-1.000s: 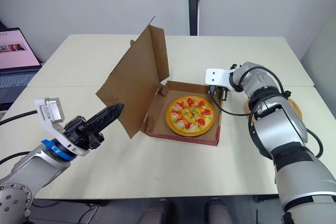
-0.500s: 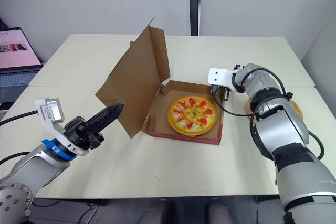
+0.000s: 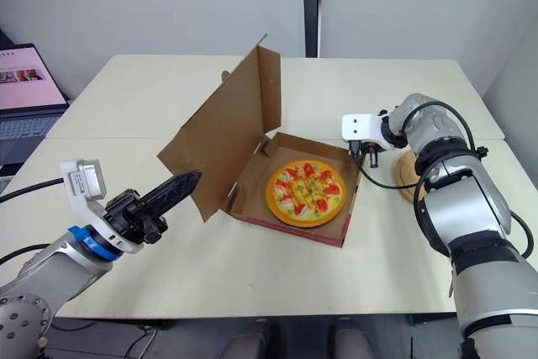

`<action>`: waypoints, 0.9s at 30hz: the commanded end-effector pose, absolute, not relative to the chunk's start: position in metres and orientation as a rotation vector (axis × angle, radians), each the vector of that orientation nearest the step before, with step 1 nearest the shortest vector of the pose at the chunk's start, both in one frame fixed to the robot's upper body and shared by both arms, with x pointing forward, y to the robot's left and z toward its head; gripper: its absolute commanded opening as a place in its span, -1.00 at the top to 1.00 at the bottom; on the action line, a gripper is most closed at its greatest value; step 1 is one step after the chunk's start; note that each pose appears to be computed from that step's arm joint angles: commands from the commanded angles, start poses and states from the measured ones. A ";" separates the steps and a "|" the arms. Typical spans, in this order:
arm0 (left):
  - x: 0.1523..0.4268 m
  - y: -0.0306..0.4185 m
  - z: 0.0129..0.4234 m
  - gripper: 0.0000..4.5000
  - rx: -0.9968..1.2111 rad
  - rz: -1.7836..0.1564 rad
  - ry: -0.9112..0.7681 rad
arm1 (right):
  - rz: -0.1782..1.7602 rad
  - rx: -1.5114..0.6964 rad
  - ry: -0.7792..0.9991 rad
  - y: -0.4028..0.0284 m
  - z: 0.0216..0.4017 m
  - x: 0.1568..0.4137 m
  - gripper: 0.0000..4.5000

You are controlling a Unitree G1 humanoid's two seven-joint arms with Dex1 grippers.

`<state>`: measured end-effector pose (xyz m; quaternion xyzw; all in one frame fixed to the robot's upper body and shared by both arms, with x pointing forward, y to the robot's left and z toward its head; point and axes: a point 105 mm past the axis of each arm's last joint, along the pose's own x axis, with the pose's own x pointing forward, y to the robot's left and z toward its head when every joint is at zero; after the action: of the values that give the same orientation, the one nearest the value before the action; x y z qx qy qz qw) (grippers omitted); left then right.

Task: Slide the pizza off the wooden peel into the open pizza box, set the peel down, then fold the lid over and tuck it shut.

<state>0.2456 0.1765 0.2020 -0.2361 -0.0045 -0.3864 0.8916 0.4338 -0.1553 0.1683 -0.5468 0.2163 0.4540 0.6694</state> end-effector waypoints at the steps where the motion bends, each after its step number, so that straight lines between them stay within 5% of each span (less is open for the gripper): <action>1: 0.249 0.176 0.207 1.00 -0.463 -0.825 -0.018 | 1.031 -1.222 0.548 -0.170 0.152 0.428 0.99; 11: 0.251 0.173 0.204 1.00 -0.469 -0.833 -0.016 | 0.862 -1.221 0.473 -0.177 0.159 0.443 0.99; 23: 0.257 0.173 0.206 1.00 -0.465 -0.825 -0.025 | 1.065 -1.134 0.463 -0.153 0.155 0.429 0.99; 27: 0.259 0.174 0.205 1.00 -0.467 -0.820 -0.025 | 0.910 -1.234 0.454 -0.172 0.162 0.441 0.99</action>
<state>0.2589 0.1773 0.2034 -0.2271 -0.0085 -0.3894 0.8926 0.4332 -0.1680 0.1438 -0.5277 0.2288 0.4372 0.6914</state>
